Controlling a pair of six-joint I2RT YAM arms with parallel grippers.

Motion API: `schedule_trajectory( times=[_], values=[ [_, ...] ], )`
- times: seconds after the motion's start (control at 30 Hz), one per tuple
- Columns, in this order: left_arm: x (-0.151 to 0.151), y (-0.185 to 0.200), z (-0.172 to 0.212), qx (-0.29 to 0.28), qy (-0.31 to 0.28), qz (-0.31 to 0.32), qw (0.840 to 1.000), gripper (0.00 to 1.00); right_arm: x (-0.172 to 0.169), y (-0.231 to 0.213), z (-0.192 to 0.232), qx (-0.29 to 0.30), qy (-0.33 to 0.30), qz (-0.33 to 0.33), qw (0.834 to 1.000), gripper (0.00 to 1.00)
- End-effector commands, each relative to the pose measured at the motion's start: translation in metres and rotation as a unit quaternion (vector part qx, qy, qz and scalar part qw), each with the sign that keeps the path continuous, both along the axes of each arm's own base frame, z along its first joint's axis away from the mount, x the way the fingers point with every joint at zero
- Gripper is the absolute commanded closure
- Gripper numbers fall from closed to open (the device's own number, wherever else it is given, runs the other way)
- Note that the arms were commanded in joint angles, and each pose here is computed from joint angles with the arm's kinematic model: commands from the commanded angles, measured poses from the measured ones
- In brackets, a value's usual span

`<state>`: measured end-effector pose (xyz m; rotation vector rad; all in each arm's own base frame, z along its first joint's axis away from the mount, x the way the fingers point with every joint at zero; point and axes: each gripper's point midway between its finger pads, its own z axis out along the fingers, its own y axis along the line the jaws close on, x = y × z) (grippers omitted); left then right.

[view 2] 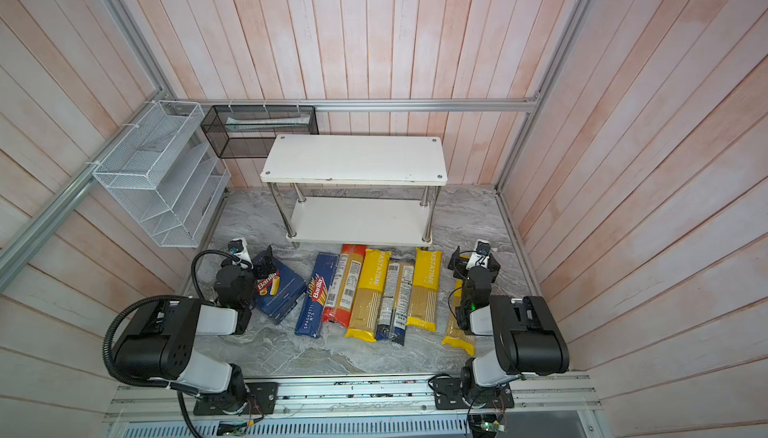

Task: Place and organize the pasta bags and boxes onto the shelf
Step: 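Move the right gripper toward the yellow PASTATIME bag nearest the shelf leg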

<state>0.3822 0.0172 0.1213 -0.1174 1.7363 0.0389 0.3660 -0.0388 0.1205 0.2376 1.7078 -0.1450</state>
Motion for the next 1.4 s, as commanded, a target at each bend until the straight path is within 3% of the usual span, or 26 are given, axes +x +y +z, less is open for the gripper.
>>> schedule_trajectory(
  times=[0.0, 1.37],
  values=[
    [0.0049, 0.0044, 0.0065, 0.006, -0.012, 0.009, 1.0, 0.0, 0.0041, -0.0042, 0.0063, -0.004, -0.01, -0.009, 1.0, 0.02],
    [0.0068, 0.0028, 0.0133, 0.006, -0.01, 0.004, 1.0, 0.0, 0.0037, -0.0054, 0.0118, -0.005, -0.021, -0.013, 1.0, 0.02]
  ],
)
